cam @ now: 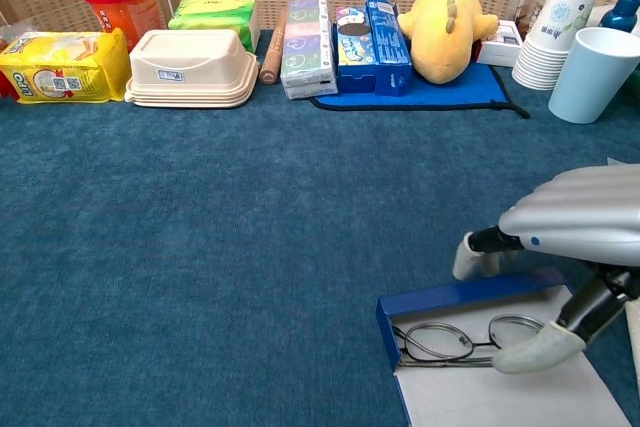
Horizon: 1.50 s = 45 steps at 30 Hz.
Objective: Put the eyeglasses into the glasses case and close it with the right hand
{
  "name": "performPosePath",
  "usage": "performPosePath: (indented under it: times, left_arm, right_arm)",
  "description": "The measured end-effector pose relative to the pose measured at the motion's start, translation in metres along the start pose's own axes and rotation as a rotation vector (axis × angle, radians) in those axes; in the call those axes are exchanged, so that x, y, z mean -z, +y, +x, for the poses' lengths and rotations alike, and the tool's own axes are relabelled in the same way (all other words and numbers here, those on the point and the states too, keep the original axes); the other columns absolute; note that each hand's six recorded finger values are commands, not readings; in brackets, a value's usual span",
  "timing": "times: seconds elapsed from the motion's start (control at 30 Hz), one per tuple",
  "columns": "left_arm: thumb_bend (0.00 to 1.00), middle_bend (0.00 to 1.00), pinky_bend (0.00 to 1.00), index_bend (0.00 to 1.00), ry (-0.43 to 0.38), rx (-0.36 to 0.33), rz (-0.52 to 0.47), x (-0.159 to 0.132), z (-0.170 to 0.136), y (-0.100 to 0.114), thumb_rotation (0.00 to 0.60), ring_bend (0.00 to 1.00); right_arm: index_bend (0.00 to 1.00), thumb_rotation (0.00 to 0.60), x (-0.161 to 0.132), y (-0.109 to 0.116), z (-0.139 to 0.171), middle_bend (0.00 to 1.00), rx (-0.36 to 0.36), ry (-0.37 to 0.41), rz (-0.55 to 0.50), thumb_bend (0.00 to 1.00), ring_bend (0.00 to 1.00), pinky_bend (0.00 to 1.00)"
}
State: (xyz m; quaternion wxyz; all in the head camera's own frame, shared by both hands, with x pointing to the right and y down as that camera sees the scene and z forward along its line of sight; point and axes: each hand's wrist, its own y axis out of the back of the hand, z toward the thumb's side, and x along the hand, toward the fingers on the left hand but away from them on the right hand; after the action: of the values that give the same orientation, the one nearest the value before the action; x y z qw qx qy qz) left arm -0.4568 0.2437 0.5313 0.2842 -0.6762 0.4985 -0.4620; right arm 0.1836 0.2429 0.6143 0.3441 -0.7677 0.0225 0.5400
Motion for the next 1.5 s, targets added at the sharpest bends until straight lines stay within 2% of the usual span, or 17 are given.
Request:
performPosePath:
  times: [0.07, 0.2, 0.37, 0.47, 0.6, 0.73, 1.07, 1.5]
  left_arm:
    - [0.28, 0.01, 0.0, 0.0, -0.002, -0.002, -0.002, 0.0, 0.0, 0.0, 0.6, 0.0]
    - [0.28, 0.01, 0.0, 0.0, -0.008, 0.0, -0.005, -0.002, 0.0, -0.001, 0.6, 0.0]
    - [0.28, 0.01, 0.0, 0.0, -0.009, -0.001, -0.007, -0.002, 0.0, -0.001, 0.6, 0.0]
    - [0.28, 0.01, 0.0, 0.0, -0.009, -0.003, -0.005, -0.002, 0.0, 0.0, 0.6, 0.0]
    - [0.28, 0.01, 0.0, 0.0, -0.011, -0.008, -0.002, -0.002, -0.001, 0.002, 0.6, 0.0]
    - [0.28, 0.01, 0.0, 0.0, -0.01, -0.011, 0.001, -0.003, -0.001, 0.004, 0.6, 0.0]
    - [0.28, 0.01, 0.0, 0.0, -0.011, -0.015, 0.006, -0.005, -0.003, 0.007, 0.6, 0.0]
    - [0.28, 0.01, 0.0, 0.0, -0.007, -0.023, 0.013, -0.005, -0.005, 0.009, 0.6, 0.0]
  right_arm:
    - [0.09, 0.09, -0.001, 0.005, 0.0, 0.2, 0.027, 0.0, 0.001, 0.05, 0.17, 0.21]
    - [0.01, 0.154, -0.002, 0.017, 0.002, 0.13, 0.119, 0.008, 0.006, 0.08, 0.11, 0.2]
    - [0.0, 0.176, -0.002, 0.023, 0.008, 0.05, 0.229, 0.018, 0.021, 0.08, 0.03, 0.17]
    - [0.0, 0.209, -0.003, 0.019, 0.009, 0.01, 0.262, 0.017, 0.034, 0.08, 0.01, 0.16]
    - [0.0, 0.257, -0.006, 0.012, 0.006, 0.0, 0.285, 0.019, 0.06, 0.08, 0.0, 0.15]
    - [0.0, 0.265, -0.009, 0.004, 0.002, 0.0, 0.289, 0.023, 0.081, 0.08, 0.0, 0.15]
    - [0.0, 0.265, -0.014, -0.01, -0.011, 0.0, 0.319, 0.041, 0.148, 0.08, 0.0, 0.14]
    - [0.0, 0.262, -0.01, -0.013, -0.025, 0.0, 0.355, 0.045, 0.204, 0.07, 0.0, 0.13]
